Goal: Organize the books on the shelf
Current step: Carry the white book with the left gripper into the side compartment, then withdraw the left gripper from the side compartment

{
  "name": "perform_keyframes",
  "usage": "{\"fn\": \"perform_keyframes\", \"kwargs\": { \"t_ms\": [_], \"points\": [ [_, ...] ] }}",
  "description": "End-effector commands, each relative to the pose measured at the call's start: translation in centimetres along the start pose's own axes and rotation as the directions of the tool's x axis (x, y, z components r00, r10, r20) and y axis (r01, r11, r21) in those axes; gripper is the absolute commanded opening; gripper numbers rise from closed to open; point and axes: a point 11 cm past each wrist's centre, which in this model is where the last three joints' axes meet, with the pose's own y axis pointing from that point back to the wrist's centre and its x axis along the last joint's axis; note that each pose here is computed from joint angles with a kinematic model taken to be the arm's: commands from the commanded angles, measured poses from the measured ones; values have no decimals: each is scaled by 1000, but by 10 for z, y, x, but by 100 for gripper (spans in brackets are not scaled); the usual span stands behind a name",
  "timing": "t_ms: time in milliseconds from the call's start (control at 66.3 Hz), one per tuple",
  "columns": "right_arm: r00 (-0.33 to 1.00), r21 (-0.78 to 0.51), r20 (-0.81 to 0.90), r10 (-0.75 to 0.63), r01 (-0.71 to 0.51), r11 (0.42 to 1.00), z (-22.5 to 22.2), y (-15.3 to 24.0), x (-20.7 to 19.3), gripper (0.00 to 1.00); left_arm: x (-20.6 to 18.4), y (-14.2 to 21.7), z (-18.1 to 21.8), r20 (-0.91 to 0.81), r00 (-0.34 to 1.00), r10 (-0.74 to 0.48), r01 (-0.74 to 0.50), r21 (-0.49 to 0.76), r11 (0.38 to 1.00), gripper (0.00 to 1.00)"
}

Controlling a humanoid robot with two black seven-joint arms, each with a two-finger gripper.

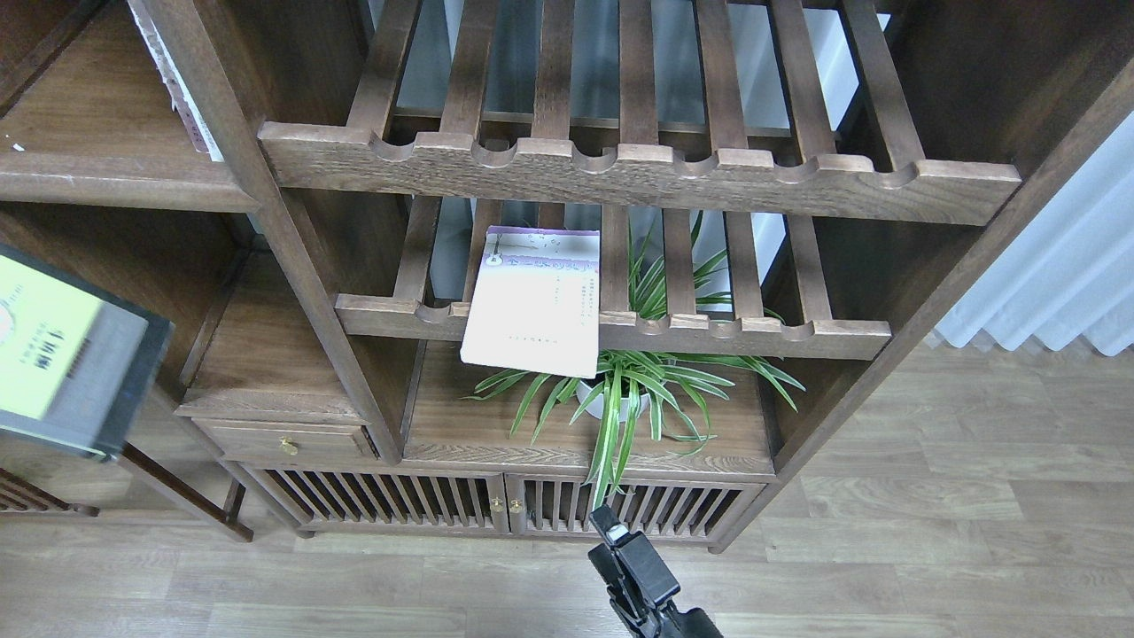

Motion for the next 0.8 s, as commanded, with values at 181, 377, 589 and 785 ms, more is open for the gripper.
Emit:
{"fn": "perform_keyframes", "kwargs": {
  "t_ms": [181, 377, 589, 785],
  "points": [
    [1000, -5, 1, 0, 0, 1000, 1, 0, 0, 99, -38, -46, 80, 195, 973, -121, 134, -54, 989, 7],
    [1000, -10, 1, -2, 2, 1000, 3, 0, -1, 99, -53, -71, 109, 315, 939, -142, 167, -55, 984, 7],
    [1000, -6, 0, -2, 2, 1000, 1, 0, -1, 99, -71, -91, 147, 481, 869, -117, 187, -100, 977, 7],
    [1000, -9, 0, -2, 2, 1000, 2, 0, -1, 99, -86, -113, 157, 527, 840, -129, 214, -103, 971, 7]
  ]
}}
